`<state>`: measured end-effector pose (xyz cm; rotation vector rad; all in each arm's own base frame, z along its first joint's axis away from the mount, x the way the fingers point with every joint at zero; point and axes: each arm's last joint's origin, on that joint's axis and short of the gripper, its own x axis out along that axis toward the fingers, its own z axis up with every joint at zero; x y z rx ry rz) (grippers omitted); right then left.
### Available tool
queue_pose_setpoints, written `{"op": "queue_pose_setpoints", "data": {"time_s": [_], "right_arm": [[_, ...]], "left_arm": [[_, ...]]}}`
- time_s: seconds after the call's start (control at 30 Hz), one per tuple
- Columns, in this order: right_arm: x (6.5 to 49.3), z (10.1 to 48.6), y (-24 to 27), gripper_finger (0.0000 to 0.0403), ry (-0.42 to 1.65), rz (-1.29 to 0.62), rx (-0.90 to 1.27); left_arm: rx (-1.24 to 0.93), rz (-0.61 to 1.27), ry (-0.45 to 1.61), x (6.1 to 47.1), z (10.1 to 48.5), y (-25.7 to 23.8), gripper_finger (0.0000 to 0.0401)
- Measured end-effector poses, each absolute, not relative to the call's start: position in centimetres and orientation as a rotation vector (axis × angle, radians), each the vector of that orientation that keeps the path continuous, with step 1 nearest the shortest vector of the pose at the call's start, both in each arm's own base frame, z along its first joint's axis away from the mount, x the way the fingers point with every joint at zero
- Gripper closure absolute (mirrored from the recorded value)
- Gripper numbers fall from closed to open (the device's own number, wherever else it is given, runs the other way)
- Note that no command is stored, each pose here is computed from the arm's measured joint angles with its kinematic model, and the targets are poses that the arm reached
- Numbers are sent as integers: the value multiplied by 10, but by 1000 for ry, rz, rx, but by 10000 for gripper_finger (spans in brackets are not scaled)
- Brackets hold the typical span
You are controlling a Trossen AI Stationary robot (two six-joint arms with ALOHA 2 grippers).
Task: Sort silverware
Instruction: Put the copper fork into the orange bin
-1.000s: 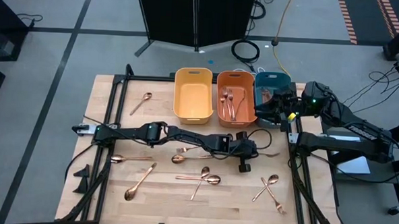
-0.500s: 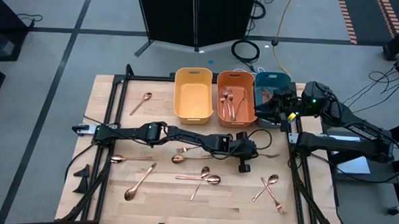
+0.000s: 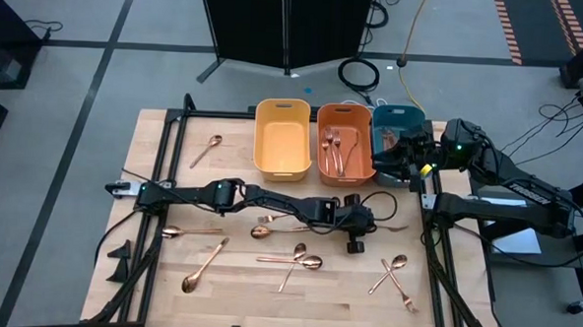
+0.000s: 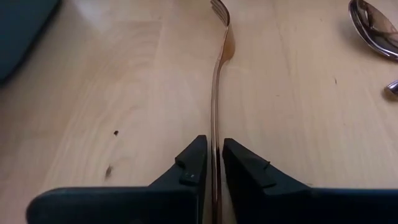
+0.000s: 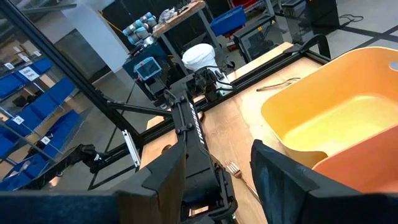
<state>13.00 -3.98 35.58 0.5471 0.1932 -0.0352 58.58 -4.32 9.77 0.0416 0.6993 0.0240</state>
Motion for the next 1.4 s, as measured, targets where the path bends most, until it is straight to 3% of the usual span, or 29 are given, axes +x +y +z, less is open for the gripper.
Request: {"op": "queue_pose_setpoints", "data": {"time_s": [0.27, 0.5, 0.83, 1.0, 1.17, 1.4], "right_arm": [[130, 356, -40, 234, 189, -36, 573], [130, 357, -40, 234, 183, -38, 596], [127, 386, -39, 234, 15, 7, 558], [119, 414, -37, 234, -66, 0, 469], [116, 434, -35, 234, -108, 6, 385], [127, 432, -40, 234, -73, -6, 385]], "left_arm": [[22, 16, 722, 584, 96, -44, 393], [16, 96, 693, 583, 114, -45, 398], [39, 280, 545, 563, 229, -40, 400], [-138, 502, 640, 532, 265, -27, 401], [-297, 743, 577, 511, 292, 1, 401], [-490, 844, 560, 511, 282, 51, 401]]}}
